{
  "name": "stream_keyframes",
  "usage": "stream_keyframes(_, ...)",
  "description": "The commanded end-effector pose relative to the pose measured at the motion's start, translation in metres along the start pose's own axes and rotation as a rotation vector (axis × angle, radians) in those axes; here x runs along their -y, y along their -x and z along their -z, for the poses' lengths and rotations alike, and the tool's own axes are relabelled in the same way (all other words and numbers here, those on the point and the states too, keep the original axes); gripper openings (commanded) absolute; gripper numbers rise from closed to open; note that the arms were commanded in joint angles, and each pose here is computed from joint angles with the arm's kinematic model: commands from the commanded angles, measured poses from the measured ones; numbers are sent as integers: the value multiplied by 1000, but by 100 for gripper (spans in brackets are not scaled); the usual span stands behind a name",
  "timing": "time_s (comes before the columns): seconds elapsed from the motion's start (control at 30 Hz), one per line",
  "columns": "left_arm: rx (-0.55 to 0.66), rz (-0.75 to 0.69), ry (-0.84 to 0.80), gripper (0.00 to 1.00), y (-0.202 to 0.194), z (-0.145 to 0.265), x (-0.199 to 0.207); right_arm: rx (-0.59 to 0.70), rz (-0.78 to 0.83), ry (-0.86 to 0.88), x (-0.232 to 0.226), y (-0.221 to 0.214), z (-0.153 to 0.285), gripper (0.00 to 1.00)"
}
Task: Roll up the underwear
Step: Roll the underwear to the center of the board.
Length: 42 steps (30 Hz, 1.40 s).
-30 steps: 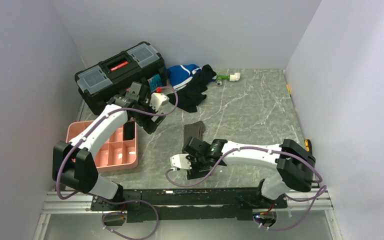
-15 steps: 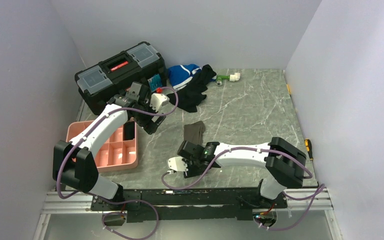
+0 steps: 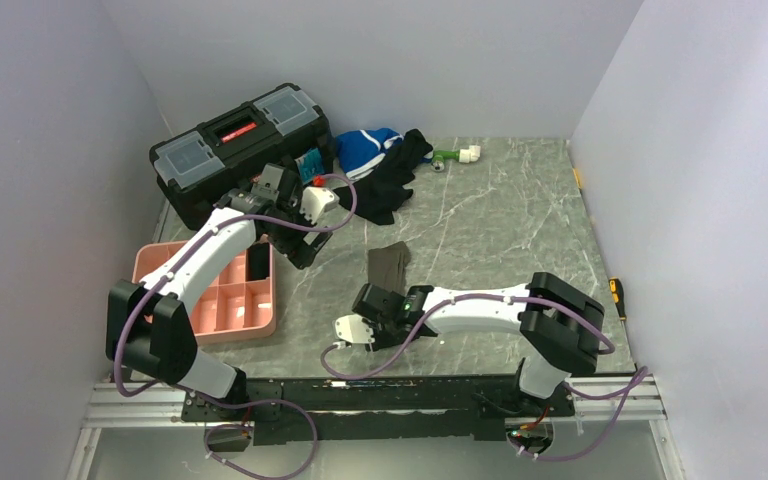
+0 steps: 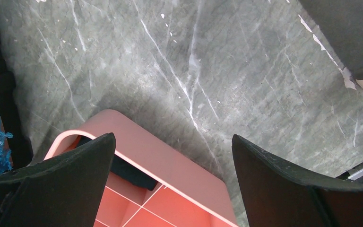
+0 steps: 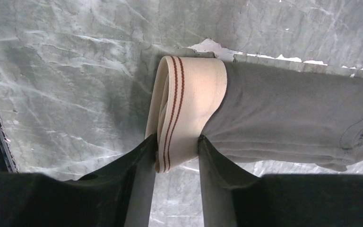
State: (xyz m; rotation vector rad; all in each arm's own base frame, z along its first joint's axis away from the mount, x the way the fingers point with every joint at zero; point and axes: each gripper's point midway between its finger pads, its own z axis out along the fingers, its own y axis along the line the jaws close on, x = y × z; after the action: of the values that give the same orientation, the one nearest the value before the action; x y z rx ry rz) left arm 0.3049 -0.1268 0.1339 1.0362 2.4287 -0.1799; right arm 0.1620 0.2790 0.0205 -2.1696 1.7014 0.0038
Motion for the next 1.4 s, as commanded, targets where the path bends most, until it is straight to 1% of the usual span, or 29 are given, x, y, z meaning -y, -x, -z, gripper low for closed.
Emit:
stream_keyframes(0.0,29,-20,-19,99,7,3,1,-1,-9,-18,0,-1,-2,35)
stream_keyframes(0.1,25,-26,-16,99,6,3,0,1,-9,-12,-2,-2,-1,31)
stream_keyframes(0.27,20,-34,-15,99,4,2,-1,20,-7,17,-5,1,6,31)
stream_keyframes(0.33,24,-36,-23,99,4,2,2,40,-29,48,-4,3,8,29)
stream_keyframes(0.43,59,-41,-26,99,4,4,5,94,-90,123,-2,7,13,27)
stream_keyframes(0.67,153,-27,5,99,-2,15,0,273,-212,314,8,16,29,23)
stream_keyframes(0.87,261,-7,5,99,-9,37,-2,363,-343,523,23,10,40,19)
stream_keyframes(1.03,358,-81,-36,99,-21,49,23,423,-422,667,41,12,43,19)
stream_keyframes(1.2,474,-232,-63,100,-30,52,51,461,-504,804,50,10,40,19)
stream_keyframes(1.27,483,-294,-86,99,-31,49,64,471,-528,841,54,9,38,19)
stream_keyframes(1.37,462,-378,-151,99,-29,37,85,481,-550,893,59,9,34,20)
